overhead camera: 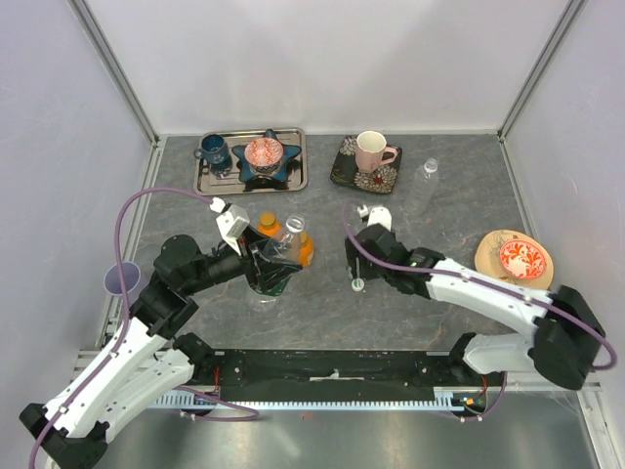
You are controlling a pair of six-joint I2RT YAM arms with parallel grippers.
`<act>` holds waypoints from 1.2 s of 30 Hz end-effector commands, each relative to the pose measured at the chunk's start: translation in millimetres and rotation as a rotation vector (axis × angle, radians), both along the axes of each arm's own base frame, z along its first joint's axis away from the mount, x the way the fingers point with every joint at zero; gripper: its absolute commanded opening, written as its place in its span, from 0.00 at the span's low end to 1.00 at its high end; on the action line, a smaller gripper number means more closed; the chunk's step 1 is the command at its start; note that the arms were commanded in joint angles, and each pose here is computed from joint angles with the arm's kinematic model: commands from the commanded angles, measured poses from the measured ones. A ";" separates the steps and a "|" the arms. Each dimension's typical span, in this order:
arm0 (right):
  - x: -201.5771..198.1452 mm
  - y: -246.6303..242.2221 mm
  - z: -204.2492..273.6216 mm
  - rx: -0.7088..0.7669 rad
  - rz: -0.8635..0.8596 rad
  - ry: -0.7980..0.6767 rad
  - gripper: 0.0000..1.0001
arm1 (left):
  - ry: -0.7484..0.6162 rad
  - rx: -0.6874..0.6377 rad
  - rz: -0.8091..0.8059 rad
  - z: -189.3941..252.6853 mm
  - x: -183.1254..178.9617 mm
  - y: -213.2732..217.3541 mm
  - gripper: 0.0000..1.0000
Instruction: Unscrew the bottle caps
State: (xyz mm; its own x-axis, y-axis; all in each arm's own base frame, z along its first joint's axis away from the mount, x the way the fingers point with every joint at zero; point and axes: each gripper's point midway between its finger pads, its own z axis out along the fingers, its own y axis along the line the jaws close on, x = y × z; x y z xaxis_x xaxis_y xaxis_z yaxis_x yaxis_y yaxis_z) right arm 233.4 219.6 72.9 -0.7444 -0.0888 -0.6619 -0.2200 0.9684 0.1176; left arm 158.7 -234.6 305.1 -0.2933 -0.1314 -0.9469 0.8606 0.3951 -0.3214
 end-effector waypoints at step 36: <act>-38.7 101.9 322.8 0.720 0.537 -0.321 0.58 | -0.047 0.027 -0.277 30.6 2.0 -48.9 0.54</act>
State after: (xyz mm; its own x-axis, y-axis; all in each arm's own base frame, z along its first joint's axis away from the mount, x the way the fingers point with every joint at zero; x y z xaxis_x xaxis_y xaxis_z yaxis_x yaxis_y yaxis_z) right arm 198.1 317.3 392.9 -0.5014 0.1385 -0.8540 -0.7216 0.4776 0.5011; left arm 156.5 -281.3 313.4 -0.3664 0.0109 -0.9304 0.9193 0.1589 -0.3602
